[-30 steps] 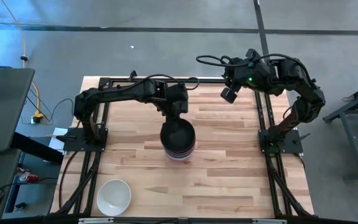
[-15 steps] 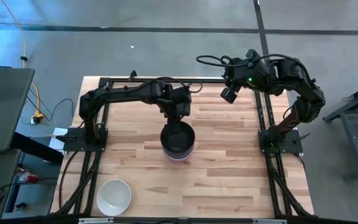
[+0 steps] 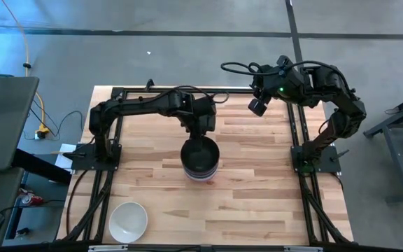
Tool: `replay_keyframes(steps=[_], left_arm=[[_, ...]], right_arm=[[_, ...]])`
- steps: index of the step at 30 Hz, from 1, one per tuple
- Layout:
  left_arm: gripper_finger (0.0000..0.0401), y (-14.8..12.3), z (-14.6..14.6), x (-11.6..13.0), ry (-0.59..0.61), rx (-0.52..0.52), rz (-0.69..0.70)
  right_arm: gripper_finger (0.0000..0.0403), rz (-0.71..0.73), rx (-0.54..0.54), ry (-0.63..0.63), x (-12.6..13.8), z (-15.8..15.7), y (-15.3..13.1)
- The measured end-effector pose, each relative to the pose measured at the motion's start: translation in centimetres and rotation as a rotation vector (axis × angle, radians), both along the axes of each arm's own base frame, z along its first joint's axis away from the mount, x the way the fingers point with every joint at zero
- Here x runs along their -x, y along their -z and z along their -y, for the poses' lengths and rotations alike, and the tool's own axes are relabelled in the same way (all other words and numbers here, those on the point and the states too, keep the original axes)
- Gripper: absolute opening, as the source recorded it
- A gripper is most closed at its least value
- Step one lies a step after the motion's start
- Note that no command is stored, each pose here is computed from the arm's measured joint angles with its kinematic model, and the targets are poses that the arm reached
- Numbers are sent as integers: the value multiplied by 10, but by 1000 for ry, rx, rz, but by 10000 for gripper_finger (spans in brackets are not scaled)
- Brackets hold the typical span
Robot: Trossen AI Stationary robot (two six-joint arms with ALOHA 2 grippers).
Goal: Nest bowls inside each other
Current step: Stack the white bowl on the black bowl
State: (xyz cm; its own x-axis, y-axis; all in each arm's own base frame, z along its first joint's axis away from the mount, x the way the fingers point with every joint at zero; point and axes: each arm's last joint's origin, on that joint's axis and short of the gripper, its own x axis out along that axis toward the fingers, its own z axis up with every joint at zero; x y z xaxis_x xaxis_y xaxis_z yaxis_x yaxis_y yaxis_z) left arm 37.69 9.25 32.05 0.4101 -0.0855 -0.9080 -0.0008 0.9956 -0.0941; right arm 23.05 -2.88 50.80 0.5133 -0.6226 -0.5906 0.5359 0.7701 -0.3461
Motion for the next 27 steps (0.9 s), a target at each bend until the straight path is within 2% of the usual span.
replay_keyframes(steps=[4,7,12,14,18,22,27], left_arm=[[186,-22,1,3,29,-2,33],[192,-43,4,13,41,-4,24],[185,-66,17,37,63,32,-109],[179,-74,26,43,60,49,-73],[166,-95,51,66,141,127,-6],[154,-98,76,84,175,125,-22],[142,-89,104,110,143,109,-97]], right_arm=[[140,0,0,0,0,0,0],[140,-4,0,0,0,0,0],[140,-19,-9,-8,1,0,1],[140,-21,-20,-21,1,-1,2],[140,-32,-25,-47,0,-1,2],[140,-34,-24,-49,0,-1,2],[140,-35,-26,-52,0,-1,2]])
